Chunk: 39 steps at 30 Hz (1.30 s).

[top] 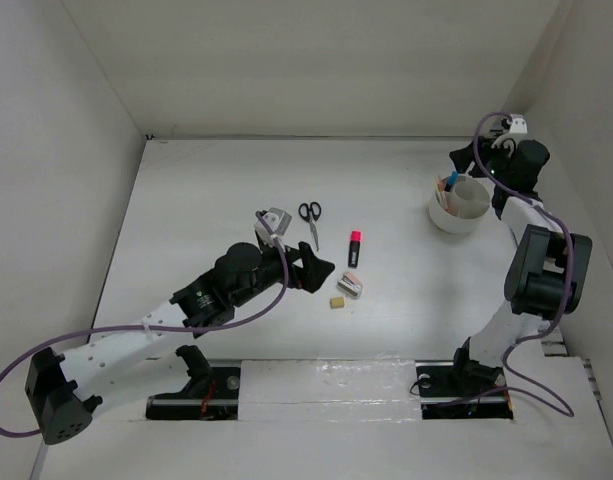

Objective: Sort the stationery into containers
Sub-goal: Place the pen in the storage box, then pick up the pen from the center of the board.

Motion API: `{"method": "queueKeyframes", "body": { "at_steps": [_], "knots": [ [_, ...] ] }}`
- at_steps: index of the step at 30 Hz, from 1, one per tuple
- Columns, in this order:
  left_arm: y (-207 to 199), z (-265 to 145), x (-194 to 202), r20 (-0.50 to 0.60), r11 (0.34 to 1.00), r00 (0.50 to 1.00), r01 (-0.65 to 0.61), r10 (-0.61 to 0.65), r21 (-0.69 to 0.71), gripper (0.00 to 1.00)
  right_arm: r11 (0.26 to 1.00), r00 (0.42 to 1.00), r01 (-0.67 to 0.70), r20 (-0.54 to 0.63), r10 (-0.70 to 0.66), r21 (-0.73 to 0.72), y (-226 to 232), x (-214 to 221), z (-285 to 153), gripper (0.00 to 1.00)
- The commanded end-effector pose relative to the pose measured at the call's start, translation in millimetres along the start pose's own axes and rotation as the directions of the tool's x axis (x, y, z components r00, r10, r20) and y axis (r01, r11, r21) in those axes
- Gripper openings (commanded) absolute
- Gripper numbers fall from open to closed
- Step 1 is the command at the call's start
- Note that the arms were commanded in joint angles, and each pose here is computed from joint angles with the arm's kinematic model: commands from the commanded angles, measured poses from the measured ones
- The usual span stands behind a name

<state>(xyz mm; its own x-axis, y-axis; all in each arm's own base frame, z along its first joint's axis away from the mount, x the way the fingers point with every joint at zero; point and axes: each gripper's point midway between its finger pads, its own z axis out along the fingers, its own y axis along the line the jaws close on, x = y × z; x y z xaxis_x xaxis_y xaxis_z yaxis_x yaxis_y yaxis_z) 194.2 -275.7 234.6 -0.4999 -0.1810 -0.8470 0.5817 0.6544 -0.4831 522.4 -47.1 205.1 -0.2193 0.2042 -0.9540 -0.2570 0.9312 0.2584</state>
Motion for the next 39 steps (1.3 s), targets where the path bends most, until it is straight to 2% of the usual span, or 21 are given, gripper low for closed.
{"method": "queueKeyframes", "body": {
  "at_steps": [1, 2, 3, 4, 7, 8, 12, 17, 21, 22, 26, 28, 30, 33, 36, 39],
  "knots": [
    [3.8, 9.3, -9.1, 0.015, 0.998, 1.000, 0.011, -0.011, -0.057, 1.00, 0.994, 0.975, 0.111, 0.193, -0.109, 0.004, 29.9, -88.2, -20.0, 0.69],
    [6.7, 12.1, -8.5, 0.009, 0.997, 1.000, 0.009, -0.009, -0.077, 1.00, 0.994, 0.973, 0.111, 0.203, -0.113, 0.020, 34.0, -96.3, -20.5, 0.80],
    [8.3, 14.6, -5.5, -0.008, 0.996, 1.000, 0.006, -0.007, -0.088, 1.00, 0.993, 0.969, 0.118, 0.216, -0.120, 0.022, 40.3, -107.8, -22.0, 0.99],
    [13.2, 21.4, -0.9, -0.024, 0.994, 1.000, 0.001, -0.004, -0.113, 1.00, 0.993, 0.969, 0.114, 0.217, -0.118, 0.032, 47.4, -115.2, -27.1, 1.00],
    [17.7, 35.9, -9.0, -0.019, 0.990, 1.000, 0.017, -0.020, -0.141, 1.00, 0.992, 0.961, 0.112, 0.246, -0.125, 0.065, 72.1, -132.0, -35.9, 1.00],
    [21.5, 45.9, 0.8, -0.062, 0.989, 0.998, 0.014, -0.023, -0.147, 1.00, 0.992, 0.967, 0.102, 0.229, -0.115, 0.069, 77.9, -127.2, -37.6, 1.00],
    [19.3, 79.7, -5.7, -0.085, 0.988, 0.996, -0.012, -0.001, -0.155, 1.00, 0.995, 0.981, 0.078, 0.172, -0.088, 0.067, 124.9, -112.4, -48.1, 1.00],
    [33.1, 120.0, 21.3, -0.207, 0.977, 0.977, -0.088, 0.047, -0.194, 1.00, 0.996, 0.996, 0.026, 0.085, -0.033, 0.086, 151.7, -73.1, -63.9, 1.00],
    [31.2, 152.6, 26.3, -0.249, 0.976, 0.965, -0.124, 0.077, -0.178, 1.00, 0.995, 0.996, -0.010, 0.087, 0.001, 0.096, 167.1, -73.6, -93.6, 1.00],
    [35.5, 162.5, 38.2, -0.280, 0.975, 0.957, -0.127, 0.073, -0.180, 1.00, 0.994, 0.999, -0.014, 0.048, 0.009, 0.106, 166.0, -64.5, -98.0, 1.00],
    [44.5, 187.8, 54.2, -0.340, 0.967, 0.936, -0.161, 0.086, -0.198, 0.97, 0.994, 1.000, -0.012, 0.014, 0.010, 0.112, 178.3, -63.1, -114.9, 1.00],
    [48.3, 197.2, 53.9, -0.359, 0.958, 0.930, -0.174, 0.084, -0.226, 0.94, 0.995, 0.999, -0.009, 0.047, 0.004, 0.103, 183.3, -74.3, -127.3, 1.00],
    [68.0, 201.5, 76.6, -0.430, 0.935, 0.901, -0.204, 0.062, -0.291, 0.90, 0.997, 0.999, -0.008, 0.047, 0.004, 0.078, 188.2, -71.0, -133.9, 1.00],
    [83.6, 208.1, 88.6, -0.480, 0.904, 0.876, -0.238, 0.041, -0.356, 0.84, 0.998, 0.998, -0.014, 0.055, 0.011, 0.054, 194.4, -71.9, -142.5, 1.00],
    [92.0, 213.9, 98.2, -0.503, 0.887, 0.864, -0.244, 0.016, -0.393, 0.83, 0.999, 0.998, -0.012, 0.063, 0.009, 0.041, 197.6, -73.2, -147.7, 1.00],
    [107.2, 212.7, 109.5, -0.533, 0.844, 0.845, -0.265, -0.030, -0.467, 0.68, 0.999, 0.997, -0.019, 0.070, 0.017, 0.027, 200.9, -75.3, -150.3, 1.00]
  ]
}}
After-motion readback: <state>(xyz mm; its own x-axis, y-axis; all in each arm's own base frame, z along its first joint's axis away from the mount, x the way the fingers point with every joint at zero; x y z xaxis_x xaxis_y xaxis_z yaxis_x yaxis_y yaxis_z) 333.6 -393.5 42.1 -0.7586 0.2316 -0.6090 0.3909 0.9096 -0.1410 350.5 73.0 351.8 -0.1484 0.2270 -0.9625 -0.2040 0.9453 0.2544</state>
